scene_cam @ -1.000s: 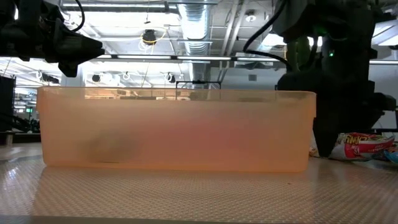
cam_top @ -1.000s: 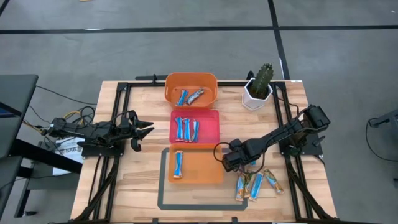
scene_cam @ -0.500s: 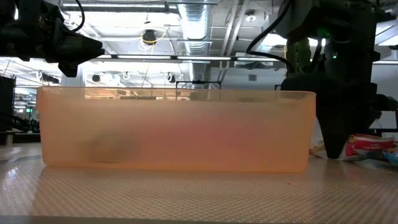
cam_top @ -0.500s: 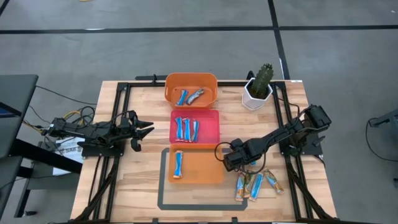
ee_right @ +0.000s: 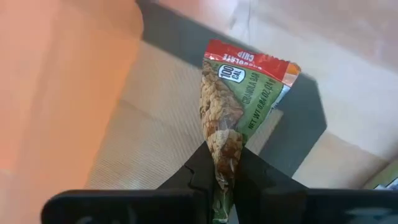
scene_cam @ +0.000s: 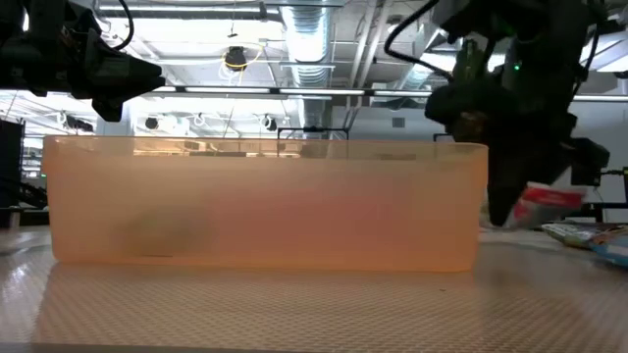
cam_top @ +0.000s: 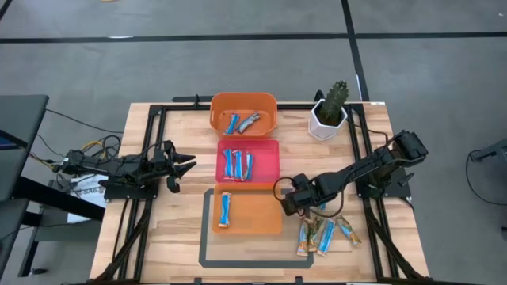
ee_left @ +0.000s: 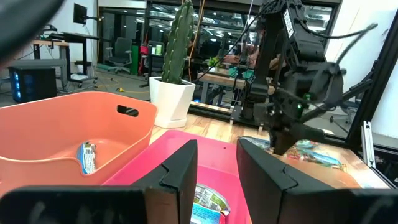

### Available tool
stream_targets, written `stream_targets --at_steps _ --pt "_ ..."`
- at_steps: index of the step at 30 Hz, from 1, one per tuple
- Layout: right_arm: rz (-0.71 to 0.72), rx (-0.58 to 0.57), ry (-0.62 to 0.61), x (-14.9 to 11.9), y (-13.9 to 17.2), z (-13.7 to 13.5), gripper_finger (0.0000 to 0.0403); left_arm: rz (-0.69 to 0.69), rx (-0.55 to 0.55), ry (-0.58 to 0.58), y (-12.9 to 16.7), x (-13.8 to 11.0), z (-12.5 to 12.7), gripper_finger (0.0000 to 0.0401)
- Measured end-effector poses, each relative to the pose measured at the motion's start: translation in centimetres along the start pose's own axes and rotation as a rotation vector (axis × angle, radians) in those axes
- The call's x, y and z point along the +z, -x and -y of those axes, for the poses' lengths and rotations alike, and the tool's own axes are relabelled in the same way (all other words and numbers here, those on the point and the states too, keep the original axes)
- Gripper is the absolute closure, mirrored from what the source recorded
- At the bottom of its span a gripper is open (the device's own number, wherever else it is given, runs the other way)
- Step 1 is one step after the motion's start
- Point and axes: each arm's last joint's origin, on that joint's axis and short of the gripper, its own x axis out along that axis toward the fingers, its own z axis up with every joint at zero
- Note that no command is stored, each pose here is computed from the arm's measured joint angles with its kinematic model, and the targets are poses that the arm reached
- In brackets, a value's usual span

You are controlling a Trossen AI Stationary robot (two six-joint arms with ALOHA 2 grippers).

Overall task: Pick and place Granola Bars by type
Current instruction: Put the red granola bar into the red bin

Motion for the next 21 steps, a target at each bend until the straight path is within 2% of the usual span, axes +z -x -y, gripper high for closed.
stream_targets --at_steps 7,21 --pt "0.094 0.094 -0.059 1.7 2.9 0.4 0.0377 0.0 0.0 0.0 0.0 0.0 0.0 0.0296" --pt "0.407 0.522 -0.139 5.8 11.4 1.3 0.0376 0.001 0.0 0.0 0.0 0.0 0.0 0.0296"
